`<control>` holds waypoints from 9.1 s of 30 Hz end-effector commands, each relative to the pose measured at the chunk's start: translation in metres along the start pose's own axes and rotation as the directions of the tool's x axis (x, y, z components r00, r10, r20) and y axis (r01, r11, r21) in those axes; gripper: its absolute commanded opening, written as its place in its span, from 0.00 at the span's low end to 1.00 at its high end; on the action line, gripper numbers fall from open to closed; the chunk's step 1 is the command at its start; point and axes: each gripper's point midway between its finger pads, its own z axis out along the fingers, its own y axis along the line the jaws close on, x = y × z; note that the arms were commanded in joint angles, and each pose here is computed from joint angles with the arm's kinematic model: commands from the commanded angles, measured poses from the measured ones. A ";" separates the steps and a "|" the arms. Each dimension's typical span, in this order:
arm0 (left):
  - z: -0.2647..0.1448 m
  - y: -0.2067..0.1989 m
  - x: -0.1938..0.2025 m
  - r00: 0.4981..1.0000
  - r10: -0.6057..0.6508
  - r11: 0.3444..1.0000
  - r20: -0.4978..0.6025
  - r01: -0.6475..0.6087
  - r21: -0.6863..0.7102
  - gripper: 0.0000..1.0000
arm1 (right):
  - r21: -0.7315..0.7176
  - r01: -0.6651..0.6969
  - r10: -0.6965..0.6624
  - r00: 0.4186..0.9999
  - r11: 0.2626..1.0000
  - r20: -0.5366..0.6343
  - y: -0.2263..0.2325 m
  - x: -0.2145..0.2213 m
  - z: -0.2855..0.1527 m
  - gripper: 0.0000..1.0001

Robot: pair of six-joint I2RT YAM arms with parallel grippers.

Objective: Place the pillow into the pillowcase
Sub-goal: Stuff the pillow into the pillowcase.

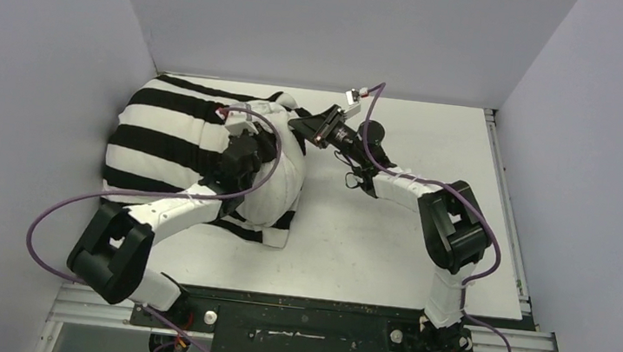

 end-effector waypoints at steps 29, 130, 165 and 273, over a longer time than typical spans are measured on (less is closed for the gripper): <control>-0.158 -0.111 -0.115 0.949 0.231 0.861 -0.217 -0.095 0.500 0.73 | -0.151 0.333 -0.324 0.943 0.931 0.078 0.078 -0.024 -0.041 0.00; 0.029 0.037 0.270 0.770 -0.278 0.956 -0.574 0.281 -0.085 0.00 | 0.643 0.004 -0.120 0.983 0.766 0.136 -0.135 0.013 -0.223 0.21; 0.038 0.039 0.245 0.828 -0.091 0.996 -0.554 0.079 -0.046 0.00 | 0.119 0.235 -0.251 0.958 0.965 0.140 -0.074 -0.009 -0.129 0.00; -0.022 -0.092 0.066 0.785 0.505 0.859 -0.359 -0.416 0.298 0.00 | 0.388 -0.200 0.171 0.979 0.900 0.108 -0.136 0.067 -0.099 0.45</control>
